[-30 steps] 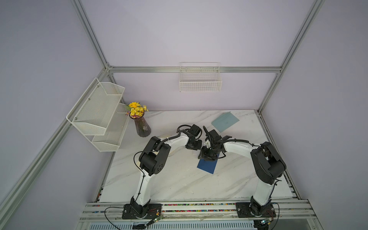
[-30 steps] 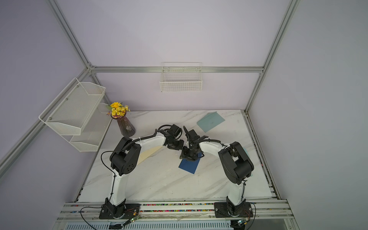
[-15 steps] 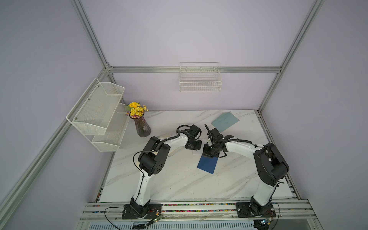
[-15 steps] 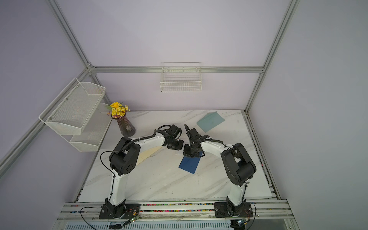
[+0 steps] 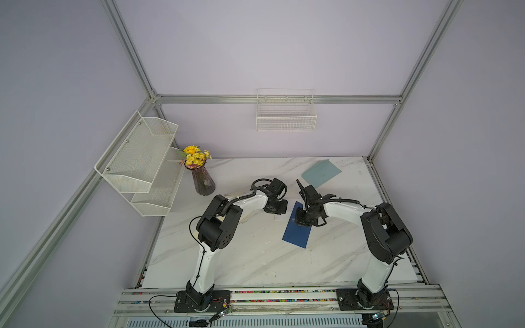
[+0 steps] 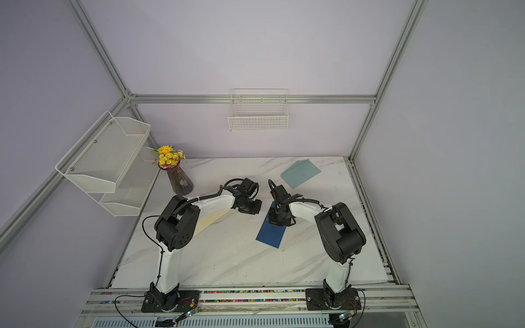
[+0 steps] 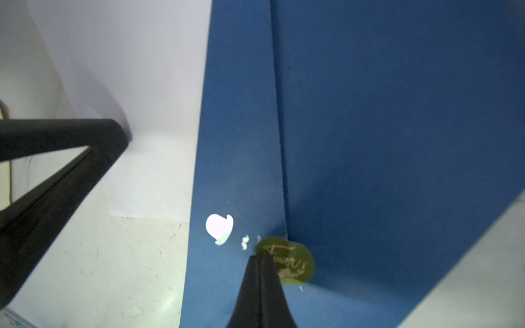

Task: Fold the letter paper in half and place it into the envelope
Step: Move the envelope to the center of the board.

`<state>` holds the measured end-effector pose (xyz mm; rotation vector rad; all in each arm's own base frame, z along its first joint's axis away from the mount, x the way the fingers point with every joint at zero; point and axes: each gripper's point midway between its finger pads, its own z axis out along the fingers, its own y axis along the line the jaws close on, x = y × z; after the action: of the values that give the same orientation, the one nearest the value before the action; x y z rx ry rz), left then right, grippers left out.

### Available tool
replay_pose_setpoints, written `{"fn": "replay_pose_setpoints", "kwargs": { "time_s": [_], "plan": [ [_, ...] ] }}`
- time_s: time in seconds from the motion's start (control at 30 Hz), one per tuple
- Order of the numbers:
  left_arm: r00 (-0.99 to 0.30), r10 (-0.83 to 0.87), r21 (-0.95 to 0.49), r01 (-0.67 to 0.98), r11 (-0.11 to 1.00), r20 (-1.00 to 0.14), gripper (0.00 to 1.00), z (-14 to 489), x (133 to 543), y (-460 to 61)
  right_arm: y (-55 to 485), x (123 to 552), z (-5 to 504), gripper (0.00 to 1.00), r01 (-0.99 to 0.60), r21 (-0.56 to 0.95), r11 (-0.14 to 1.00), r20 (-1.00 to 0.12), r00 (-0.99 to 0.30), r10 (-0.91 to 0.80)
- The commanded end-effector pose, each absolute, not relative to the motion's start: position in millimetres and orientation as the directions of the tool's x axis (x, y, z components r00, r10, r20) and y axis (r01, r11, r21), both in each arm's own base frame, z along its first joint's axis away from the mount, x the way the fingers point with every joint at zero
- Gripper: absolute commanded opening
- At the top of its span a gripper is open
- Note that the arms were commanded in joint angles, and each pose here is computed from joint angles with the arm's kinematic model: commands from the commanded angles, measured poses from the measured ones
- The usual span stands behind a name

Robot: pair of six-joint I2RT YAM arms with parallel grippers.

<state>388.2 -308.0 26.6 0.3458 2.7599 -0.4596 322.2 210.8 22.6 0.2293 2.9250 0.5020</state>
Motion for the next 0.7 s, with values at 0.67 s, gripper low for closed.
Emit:
{"fn": "replay_pose_setpoints", "kwargs": {
  "time_s": [0.67],
  "plan": [
    [-0.953, 0.225, -0.183, 0.263, 0.947, -0.202, 0.0, -8.4, 355.6, -272.9, 88.0, 278.6, -17.2, 0.0, 0.254, -0.128, 0.959, 0.002, -0.967, 0.256]
  ]
}}
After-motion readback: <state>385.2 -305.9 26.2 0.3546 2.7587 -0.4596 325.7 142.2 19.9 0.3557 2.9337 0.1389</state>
